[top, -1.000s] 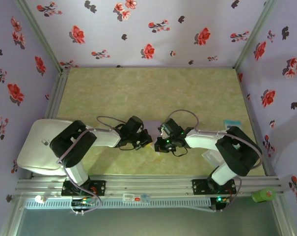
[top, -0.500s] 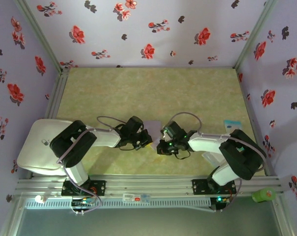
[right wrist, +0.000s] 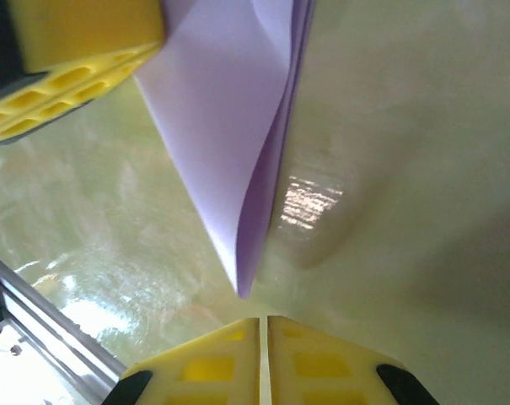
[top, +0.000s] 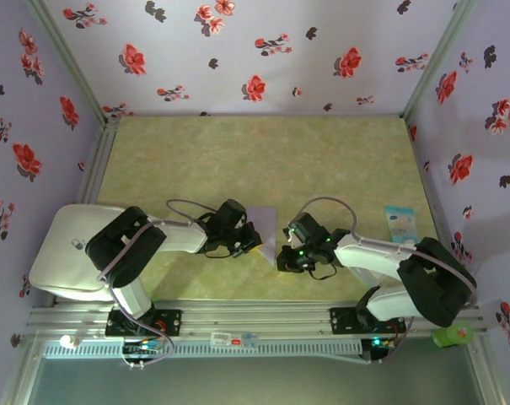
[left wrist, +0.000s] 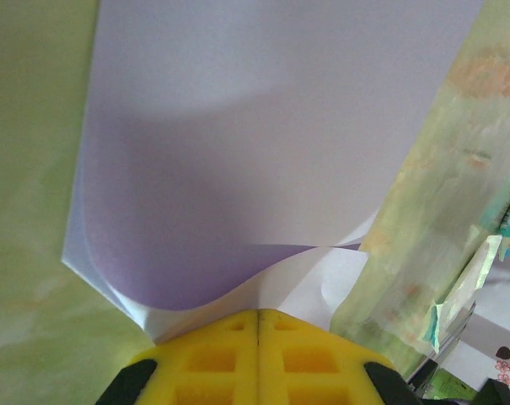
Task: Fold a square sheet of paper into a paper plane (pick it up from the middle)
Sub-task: Third fold the triangle at the center of the table.
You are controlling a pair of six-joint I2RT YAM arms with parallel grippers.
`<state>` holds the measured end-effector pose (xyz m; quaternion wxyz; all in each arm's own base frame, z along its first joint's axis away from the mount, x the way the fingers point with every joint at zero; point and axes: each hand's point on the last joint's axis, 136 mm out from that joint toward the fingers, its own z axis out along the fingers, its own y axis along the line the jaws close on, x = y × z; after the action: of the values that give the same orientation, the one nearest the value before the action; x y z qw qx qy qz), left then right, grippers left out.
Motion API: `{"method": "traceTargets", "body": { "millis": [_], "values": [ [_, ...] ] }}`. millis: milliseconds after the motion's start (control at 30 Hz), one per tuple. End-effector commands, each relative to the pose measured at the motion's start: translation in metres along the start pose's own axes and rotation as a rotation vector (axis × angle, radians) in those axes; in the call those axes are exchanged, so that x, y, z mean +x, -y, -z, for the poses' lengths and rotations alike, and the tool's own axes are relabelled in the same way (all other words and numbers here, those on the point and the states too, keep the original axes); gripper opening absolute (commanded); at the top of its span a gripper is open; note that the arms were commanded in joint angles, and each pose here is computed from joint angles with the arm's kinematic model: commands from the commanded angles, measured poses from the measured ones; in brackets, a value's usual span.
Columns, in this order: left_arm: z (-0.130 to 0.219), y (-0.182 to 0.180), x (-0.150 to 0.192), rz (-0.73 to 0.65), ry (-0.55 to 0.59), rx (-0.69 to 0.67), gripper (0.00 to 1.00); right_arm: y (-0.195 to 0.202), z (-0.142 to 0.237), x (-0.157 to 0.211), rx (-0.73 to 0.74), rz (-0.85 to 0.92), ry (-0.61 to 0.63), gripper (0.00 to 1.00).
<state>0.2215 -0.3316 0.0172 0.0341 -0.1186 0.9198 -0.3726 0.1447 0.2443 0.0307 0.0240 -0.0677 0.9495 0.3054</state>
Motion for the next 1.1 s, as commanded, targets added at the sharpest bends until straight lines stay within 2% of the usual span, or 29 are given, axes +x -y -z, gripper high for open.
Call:
{"method": "traceTargets", "body": {
  "millis": [0, 67, 267, 467, 667, 1067],
  "values": [
    [-0.002, -0.023, 0.002, -0.005, 0.014, -0.075, 0.00, -0.022, 0.017, -0.014, -0.039, 0.018, 0.060, 0.11],
    [-0.002, -0.023, 0.002, -0.006, 0.014, -0.075, 0.00, -0.036, 0.018, -0.023, -0.093, 0.017, 0.082, 0.11],
    [-0.002, -0.024, 0.002, -0.007, 0.014, -0.077, 0.00, -0.060, -0.007, -0.038, -0.185, -0.046, 0.030, 0.10],
    [-0.004, -0.024, 0.002, 0.000, 0.014, -0.071, 0.00, -0.041, -0.030, -0.037, -0.108, -0.090, 0.006, 0.09],
    [-0.004, -0.024, 0.002, -0.005, 0.011, -0.074, 0.00, -0.006, -0.040, -0.016, -0.029, -0.121, -0.033, 0.09],
    [-0.003, -0.025, 0.002, 0.002, 0.013, -0.073, 0.00, 0.000, -0.023, 0.007, -0.106, -0.144, -0.020, 0.12]
  ]
}}
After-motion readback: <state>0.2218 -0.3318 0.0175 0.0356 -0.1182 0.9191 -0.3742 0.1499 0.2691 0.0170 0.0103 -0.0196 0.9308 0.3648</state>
